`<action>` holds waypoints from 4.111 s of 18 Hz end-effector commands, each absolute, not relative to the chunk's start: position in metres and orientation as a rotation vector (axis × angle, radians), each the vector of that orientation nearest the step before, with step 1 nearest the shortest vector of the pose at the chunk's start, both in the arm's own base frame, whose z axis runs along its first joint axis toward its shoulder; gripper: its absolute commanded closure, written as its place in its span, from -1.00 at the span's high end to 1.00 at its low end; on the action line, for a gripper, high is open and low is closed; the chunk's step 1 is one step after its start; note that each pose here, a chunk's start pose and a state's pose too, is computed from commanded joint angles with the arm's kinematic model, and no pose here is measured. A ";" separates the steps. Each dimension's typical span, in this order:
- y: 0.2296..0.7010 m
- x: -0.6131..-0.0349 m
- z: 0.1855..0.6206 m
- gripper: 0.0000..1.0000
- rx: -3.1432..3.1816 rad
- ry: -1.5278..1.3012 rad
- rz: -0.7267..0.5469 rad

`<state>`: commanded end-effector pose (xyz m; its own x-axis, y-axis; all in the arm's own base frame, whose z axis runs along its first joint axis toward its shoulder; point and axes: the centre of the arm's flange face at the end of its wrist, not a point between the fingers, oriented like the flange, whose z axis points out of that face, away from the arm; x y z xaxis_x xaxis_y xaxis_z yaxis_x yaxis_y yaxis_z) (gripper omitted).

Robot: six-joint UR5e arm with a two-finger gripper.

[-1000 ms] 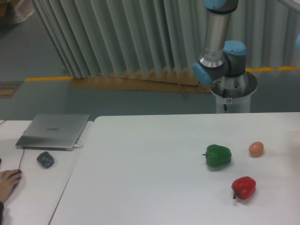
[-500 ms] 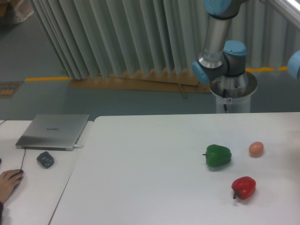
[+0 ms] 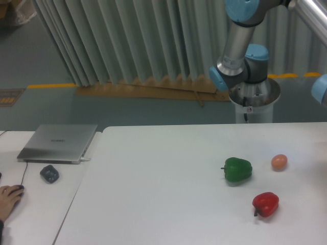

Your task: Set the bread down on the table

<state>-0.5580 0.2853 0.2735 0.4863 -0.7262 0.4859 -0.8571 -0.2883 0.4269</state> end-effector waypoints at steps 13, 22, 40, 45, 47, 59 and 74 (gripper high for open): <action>0.289 -0.565 0.247 0.92 2.100 -1.268 0.245; 0.284 -0.566 0.256 -0.32 2.102 -1.272 0.244; 0.318 -0.515 0.407 -0.79 3.347 -0.779 -0.143; 0.408 -0.444 0.406 -0.79 3.306 -0.623 -0.126; 0.442 -0.426 0.387 -0.78 3.227 -0.632 -0.160; 0.458 -0.450 0.314 -0.03 3.007 -0.621 -0.202; 0.459 -0.451 0.316 1.00 3.013 -0.611 -0.223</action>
